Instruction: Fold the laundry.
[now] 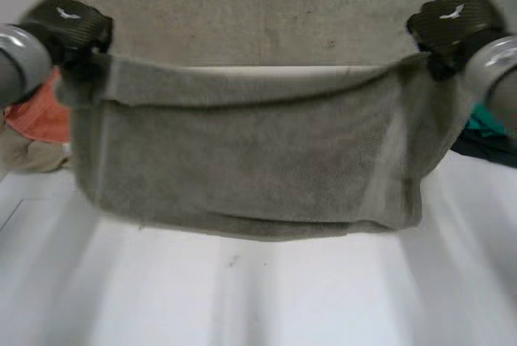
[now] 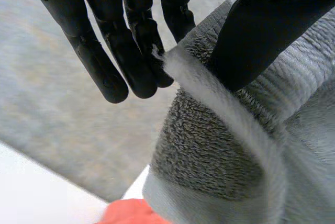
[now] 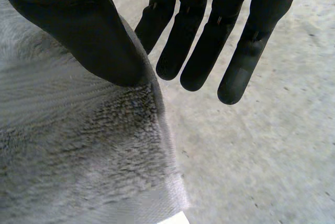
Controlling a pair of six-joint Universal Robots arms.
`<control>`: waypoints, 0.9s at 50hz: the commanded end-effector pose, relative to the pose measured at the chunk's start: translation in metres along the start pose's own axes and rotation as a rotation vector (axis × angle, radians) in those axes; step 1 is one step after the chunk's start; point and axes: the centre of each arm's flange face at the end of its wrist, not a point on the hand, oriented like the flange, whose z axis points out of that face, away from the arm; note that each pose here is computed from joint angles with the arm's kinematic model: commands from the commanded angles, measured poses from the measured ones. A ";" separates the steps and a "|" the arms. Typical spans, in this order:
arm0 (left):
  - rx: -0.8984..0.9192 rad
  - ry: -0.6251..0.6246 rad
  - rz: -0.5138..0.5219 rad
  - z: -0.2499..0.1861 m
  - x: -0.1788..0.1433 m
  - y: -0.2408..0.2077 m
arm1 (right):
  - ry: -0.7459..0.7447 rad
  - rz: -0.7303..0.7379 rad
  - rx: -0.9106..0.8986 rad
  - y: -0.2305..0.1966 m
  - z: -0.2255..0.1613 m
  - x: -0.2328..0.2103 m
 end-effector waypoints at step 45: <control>-0.162 0.077 0.003 0.048 0.091 0.152 | -0.136 0.054 -0.126 0.127 0.024 -0.116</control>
